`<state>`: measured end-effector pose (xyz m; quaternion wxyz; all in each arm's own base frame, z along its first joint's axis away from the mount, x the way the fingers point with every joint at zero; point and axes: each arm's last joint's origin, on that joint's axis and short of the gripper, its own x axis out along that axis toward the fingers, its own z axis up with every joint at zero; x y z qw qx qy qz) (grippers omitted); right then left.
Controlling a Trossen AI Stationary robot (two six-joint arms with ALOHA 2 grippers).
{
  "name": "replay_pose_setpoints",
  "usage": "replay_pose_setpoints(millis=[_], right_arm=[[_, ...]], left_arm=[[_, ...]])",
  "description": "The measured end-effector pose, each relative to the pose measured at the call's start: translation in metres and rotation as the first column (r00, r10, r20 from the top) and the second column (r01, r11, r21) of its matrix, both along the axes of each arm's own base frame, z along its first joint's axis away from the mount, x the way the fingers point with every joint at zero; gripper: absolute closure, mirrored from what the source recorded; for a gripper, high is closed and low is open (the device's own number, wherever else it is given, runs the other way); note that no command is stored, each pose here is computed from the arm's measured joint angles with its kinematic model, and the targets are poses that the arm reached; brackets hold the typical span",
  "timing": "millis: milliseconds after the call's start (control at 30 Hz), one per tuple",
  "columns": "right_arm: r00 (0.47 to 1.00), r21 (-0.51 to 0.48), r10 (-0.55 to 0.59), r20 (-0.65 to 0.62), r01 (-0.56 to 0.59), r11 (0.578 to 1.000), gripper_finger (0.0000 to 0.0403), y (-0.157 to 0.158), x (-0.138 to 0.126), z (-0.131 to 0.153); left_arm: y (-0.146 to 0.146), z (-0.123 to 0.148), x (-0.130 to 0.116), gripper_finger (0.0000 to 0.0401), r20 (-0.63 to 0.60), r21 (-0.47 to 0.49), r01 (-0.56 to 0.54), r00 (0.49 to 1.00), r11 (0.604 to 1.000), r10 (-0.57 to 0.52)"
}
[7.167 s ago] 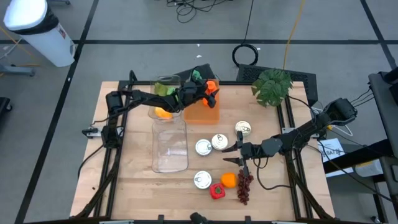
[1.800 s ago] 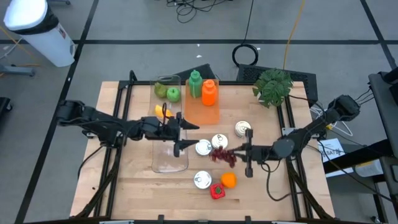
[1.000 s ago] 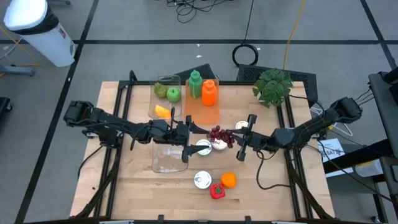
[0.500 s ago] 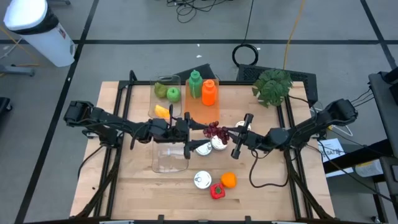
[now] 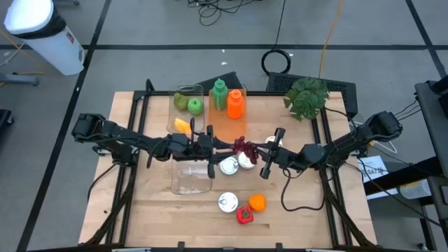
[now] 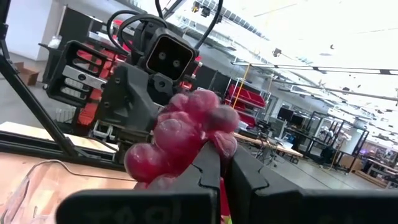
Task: Pick & Place Food Item
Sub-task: Put the red grapes into the top transparent bin
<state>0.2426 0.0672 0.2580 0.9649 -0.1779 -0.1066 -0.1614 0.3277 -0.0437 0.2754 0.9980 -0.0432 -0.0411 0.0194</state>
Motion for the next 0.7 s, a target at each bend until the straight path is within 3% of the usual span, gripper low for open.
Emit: replay_pose_setpoints(millis=[167, 333, 533, 700], right_arm=[[1.000, 0.002, 0.001, 0.001, -0.001, 1.000, 0.0401, 0.000, 0.000, 0.000], [1.000, -0.002, 0.015, 0.001, -0.015, 1.000, 0.0400, 0.001, 0.000, 0.000], [0.989, 0.006, 0.149, 0.015, -0.149, 0.989, 0.0393, 0.004, 0.001, 0.000], [0.966, 0.059, 0.258, 0.028, -0.259, 0.964, 0.0331, 0.013, -0.001, -0.001]], left_arm=[[0.003, 0.000, 0.000, 0.0386, 0.001, 0.005, -0.003, 1.000, 1.000, 0.003], [0.004, 0.000, 0.000, 0.0390, 0.004, 0.027, -0.008, 1.000, 1.000, 0.008], [0.000, 0.005, -0.003, 0.0395, 0.014, 0.081, -0.019, 1.000, 0.997, 0.018], [-0.005, 0.023, -0.018, 0.0396, 0.043, 0.147, -0.121, 0.992, 0.982, 0.116]])
